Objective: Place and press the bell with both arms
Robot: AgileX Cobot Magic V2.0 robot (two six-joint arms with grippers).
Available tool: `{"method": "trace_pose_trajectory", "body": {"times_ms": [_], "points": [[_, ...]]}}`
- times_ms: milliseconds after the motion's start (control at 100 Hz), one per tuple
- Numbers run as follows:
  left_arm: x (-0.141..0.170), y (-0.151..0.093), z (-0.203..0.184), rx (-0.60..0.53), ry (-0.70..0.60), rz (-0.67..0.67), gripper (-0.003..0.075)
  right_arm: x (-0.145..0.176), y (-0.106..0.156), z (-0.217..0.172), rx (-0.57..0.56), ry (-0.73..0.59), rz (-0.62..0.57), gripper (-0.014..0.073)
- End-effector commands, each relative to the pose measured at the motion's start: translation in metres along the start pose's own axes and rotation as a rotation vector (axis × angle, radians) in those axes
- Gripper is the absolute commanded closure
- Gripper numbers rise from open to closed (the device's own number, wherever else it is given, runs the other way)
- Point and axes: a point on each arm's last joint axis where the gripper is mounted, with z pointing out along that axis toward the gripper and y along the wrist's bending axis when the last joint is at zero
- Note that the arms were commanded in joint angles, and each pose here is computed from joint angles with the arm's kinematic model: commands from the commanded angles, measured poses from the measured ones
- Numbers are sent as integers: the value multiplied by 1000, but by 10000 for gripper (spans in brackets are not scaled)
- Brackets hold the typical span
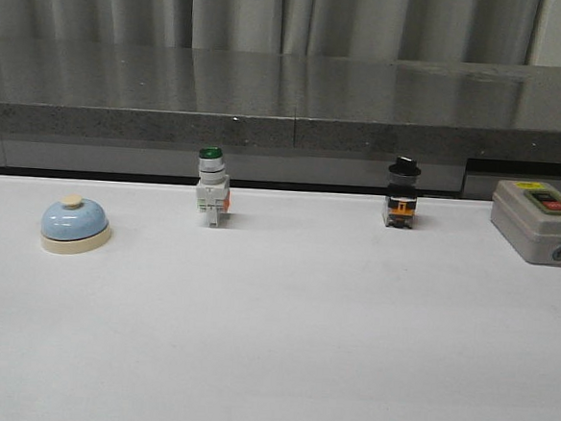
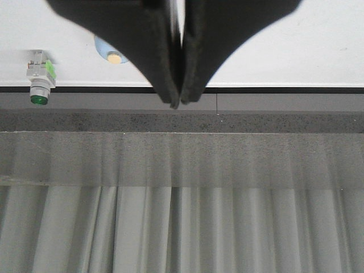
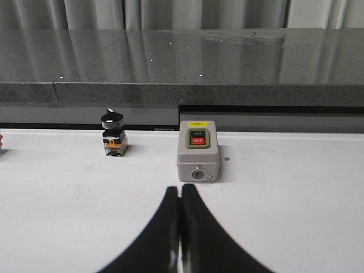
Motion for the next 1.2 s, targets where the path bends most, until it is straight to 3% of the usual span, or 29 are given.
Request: {"method": "trace_pose_trajectory", "body": {"times_ms": [0,470,650,910,1190], "points": [[-2,0,-3,2,-97,-13,739,-8,1,-2,-5,-92,-16,663],[-2,0,-3,2,-97,-10,739,-8,1,-2,-5,-92,-16,663],[-26,-1,-5,6,-133,-50,739,-8,1,-2,-5,-92,-16,663],[-67,-6,5,9,58,-54,739,-8,1,-2,-5,-92,-16,663],[-114,-11,44,8,287,-49,739,-8,1,-2,-5,-92,-16,663]]}}
